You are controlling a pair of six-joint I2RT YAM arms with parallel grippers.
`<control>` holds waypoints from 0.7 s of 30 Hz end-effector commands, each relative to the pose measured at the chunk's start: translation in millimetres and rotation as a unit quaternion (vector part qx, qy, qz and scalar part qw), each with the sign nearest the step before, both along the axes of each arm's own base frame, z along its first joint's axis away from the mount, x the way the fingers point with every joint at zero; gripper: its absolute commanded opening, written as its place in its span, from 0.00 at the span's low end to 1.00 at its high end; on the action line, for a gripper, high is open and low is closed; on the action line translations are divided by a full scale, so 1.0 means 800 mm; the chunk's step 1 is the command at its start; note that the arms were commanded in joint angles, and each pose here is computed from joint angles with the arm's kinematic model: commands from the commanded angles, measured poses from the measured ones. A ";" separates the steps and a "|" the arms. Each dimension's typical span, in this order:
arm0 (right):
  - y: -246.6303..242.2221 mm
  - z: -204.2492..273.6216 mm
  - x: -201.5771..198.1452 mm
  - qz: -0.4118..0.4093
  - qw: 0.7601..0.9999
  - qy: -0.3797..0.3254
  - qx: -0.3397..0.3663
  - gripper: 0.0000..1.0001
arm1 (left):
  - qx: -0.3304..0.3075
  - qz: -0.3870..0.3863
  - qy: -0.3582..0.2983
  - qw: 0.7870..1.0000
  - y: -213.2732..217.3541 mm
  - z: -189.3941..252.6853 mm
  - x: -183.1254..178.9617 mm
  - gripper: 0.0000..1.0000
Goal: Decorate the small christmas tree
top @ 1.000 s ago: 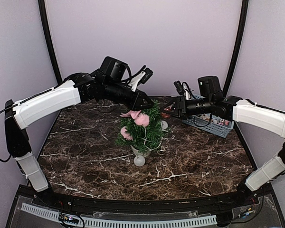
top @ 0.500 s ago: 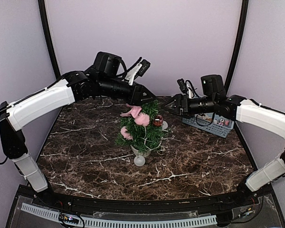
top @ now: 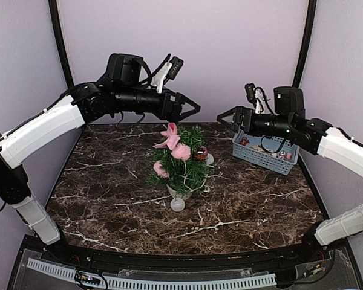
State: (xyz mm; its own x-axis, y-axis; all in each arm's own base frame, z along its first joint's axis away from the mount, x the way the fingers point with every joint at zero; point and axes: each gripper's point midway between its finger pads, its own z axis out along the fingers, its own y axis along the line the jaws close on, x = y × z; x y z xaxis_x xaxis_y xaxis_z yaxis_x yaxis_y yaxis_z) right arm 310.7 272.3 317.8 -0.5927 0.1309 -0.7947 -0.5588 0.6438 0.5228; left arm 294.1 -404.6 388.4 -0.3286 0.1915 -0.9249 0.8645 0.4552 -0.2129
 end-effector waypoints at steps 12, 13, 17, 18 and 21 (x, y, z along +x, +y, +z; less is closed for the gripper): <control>-0.143 -0.059 0.151 -0.273 0.956 -0.067 -0.085 0.99 | -0.005 0.268 0.006 0.964 0.218 -0.062 0.200 0.83; -0.160 -0.067 0.155 -0.289 0.951 -0.069 -0.088 0.99 | 0.001 0.279 0.017 0.960 0.234 -0.096 0.204 0.84; -0.240 -0.088 0.154 -0.365 0.922 -0.075 -0.103 0.99 | -0.019 0.356 0.026 0.934 0.339 -0.152 0.204 0.85; -0.259 -0.088 0.150 -0.382 0.915 -0.081 -0.103 0.99 | -0.037 0.388 0.019 0.921 0.376 -0.151 0.209 0.85; -0.307 -0.086 0.131 -0.428 0.893 -0.097 -0.099 0.99 | -0.050 0.451 0.022 0.891 0.444 -0.194 0.176 0.85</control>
